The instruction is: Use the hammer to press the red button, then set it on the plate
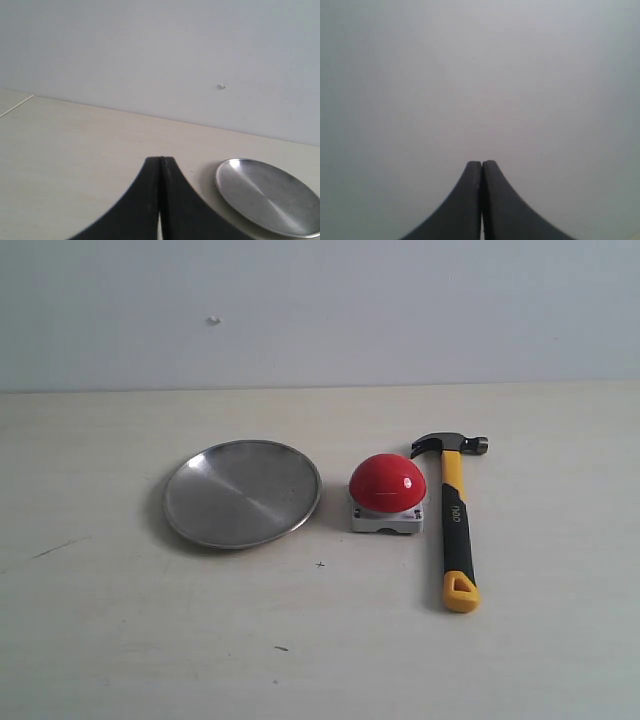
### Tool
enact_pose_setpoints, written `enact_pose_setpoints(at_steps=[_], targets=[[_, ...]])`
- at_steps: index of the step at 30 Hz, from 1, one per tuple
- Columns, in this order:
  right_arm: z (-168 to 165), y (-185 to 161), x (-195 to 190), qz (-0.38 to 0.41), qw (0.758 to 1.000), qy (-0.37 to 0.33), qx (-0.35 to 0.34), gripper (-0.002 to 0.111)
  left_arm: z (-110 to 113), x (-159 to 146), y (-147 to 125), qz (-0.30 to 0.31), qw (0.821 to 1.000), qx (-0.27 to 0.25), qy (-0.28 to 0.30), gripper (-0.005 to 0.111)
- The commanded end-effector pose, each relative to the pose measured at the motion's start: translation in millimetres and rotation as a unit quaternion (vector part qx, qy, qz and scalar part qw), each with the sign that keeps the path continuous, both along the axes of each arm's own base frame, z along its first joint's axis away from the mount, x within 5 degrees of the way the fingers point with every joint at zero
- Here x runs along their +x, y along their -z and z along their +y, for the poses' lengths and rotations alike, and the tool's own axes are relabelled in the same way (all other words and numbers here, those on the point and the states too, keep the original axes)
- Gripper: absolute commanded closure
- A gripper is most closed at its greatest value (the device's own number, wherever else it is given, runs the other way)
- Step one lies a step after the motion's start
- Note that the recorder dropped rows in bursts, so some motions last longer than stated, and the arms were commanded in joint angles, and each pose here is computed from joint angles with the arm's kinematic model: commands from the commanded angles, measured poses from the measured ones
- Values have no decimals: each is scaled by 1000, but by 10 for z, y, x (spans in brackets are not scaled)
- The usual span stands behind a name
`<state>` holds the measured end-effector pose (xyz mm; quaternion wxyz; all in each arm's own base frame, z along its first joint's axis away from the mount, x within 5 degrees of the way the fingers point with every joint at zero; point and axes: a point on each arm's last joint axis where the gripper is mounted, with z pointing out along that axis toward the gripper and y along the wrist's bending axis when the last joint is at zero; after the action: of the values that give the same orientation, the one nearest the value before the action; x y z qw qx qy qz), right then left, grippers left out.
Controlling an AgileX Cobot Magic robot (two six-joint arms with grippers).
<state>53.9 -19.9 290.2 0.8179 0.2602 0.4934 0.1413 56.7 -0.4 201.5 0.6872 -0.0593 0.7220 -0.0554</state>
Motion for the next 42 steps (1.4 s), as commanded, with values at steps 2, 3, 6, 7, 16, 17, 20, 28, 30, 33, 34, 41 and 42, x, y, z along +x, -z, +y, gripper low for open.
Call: enact_pose_setpoints(at_steps=[2,3,6,7,16,17,20,28,30,33,34,41,42], targets=[[-1,-428,235,83,990,14,-111,108,-1,-3,6,-1,1000,-1,1,107],[-7,-479,286,108,987,12,-119,108,-1,-3,6,-1,1000,-1,1,107],[-35,-563,465,195,974,-4,-116,108,-1,-3,6,-1,1000,-1,1,107],[-43,-575,516,220,968,-8,-118,108,-1,-3,6,-1,1000,-1,1,107],[-21,-415,402,216,967,0,-139,108,-1,-3,6,-1,1000,-1,1,107],[-3,-396,325,197,970,3,-140,108,-1,-3,6,-1,1000,-1,1,107],[37,-255,161,178,974,4,-137,108,-1,-3,6,-1,1000,-1,1,107],[64,-6,55,172,979,-4,-110,108,-1,-3,6,-1,1000,-1,1,107],[64,-10,54,169,979,-4,-110,108,-1,-3,6,-1,1000,-1,1,107],[64,-10,54,169,979,-4,-110,108,-1,-3,6,-1,1000,-1,1,107],[64,-10,54,169,979,-4,-110,108,-1,-3,6,-1,1000,-1,1,107],[64,-10,54,169,979,-4,-110,108,-1,-3,6,-1,1000,-1,1,107],[64,-10,54,169,979,-4,-110,108,-1,-3,6,-1,1000,-1,1,107]])
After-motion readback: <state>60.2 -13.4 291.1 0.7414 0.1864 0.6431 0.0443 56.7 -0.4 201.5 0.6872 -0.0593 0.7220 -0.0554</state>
